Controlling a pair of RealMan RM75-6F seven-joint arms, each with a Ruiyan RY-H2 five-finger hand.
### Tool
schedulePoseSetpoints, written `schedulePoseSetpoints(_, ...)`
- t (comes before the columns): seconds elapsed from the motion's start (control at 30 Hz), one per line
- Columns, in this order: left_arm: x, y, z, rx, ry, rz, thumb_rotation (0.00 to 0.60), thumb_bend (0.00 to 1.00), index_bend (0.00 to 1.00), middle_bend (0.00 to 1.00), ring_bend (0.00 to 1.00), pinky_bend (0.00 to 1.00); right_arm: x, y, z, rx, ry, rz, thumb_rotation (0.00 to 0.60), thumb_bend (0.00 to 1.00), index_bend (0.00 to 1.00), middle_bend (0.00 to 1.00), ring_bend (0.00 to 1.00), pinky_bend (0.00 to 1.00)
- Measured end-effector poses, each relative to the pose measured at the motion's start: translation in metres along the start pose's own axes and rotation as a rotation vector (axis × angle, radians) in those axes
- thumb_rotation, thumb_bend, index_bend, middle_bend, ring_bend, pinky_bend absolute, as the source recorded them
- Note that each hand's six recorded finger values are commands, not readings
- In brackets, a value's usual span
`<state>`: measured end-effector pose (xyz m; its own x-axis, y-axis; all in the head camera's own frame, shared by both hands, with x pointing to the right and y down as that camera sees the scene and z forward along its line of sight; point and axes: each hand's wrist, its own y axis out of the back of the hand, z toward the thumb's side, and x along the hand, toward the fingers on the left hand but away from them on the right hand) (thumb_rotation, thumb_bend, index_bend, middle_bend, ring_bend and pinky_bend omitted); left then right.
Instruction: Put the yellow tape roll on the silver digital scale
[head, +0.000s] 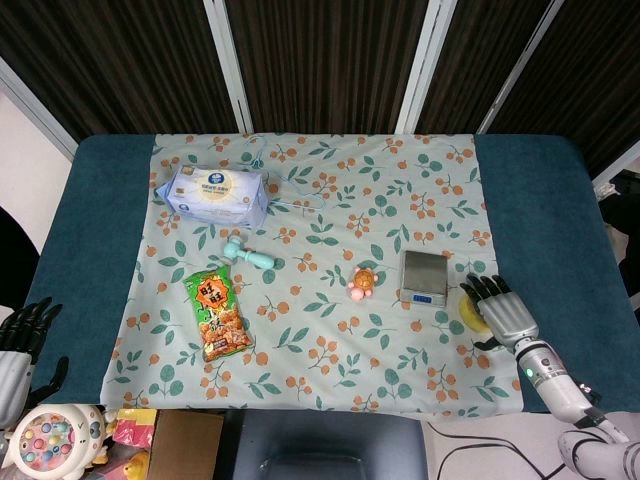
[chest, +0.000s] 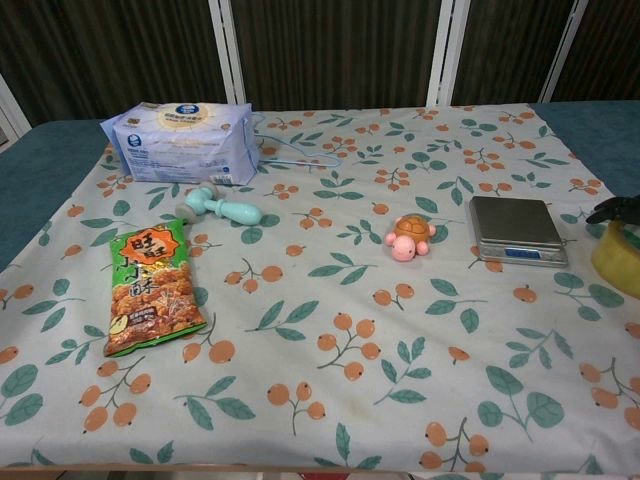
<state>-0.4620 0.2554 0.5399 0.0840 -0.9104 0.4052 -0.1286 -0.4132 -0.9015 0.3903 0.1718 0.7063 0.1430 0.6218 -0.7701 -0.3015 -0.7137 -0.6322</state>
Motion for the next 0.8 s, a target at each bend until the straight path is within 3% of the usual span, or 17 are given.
schedulePoseSetpoints(0.1,0.000,0.001,0.000,-0.002,0.001,0.002,0.600,0.46,0.00,0.00,0.04,0.10,-0.002,-0.006,-0.003,-0.004,-0.011,0.006,0.600,0.07,0.01,0.00,0.00,0.04)
schedulePoseSetpoints(0.2,0.000,0.001,-0.001,-0.003,0.001,0.001,0.600,0.46,0.00,0.00,0.04,0.10,-0.004,-0.008,-0.006,0.000,-0.023,0.001,0.600,0.10,0.20,0.09,0.05,0.27)
schedulePoseSetpoints(0.3,0.000,0.000,-0.001,-0.002,0.001,-0.002,0.600,0.46,0.00,0.00,0.04,0.10,-0.008,-0.009,-0.006,0.006,-0.034,-0.011,0.600,0.21,0.50,0.35,0.35,0.60)
schedulePoseSetpoints(0.37,0.000,0.000,-0.001,-0.001,0.001,-0.002,0.600,0.46,0.00,0.00,0.04,0.10,-0.010,-0.010,-0.005,0.008,-0.039,-0.011,0.600,0.27,0.67,0.48,0.54,0.75)
schedulePoseSetpoints(0.4,0.000,0.000,0.000,-0.001,0.001,-0.002,0.600,0.46,0.00,0.00,0.04,0.10,-0.011,-0.010,-0.005,0.009,-0.041,-0.011,0.600,0.29,0.72,0.51,0.59,0.79)
schedulePoseSetpoints(0.5,0.000,0.000,0.000,-0.001,0.002,-0.001,0.600,0.46,0.00,0.00,0.04,0.10,-0.013,-0.006,-0.005,0.008,-0.051,-0.024,0.600,0.31,0.79,0.57,0.64,0.85)
schedulePoseSetpoints(0.8,0.000,-0.001,0.000,-0.003,0.000,-0.005,0.600,0.46,0.00,0.00,0.04,0.10,-0.003,0.034,-0.015,-0.058,-0.072,-0.137,0.600,0.32,0.81,0.58,0.65,0.86)
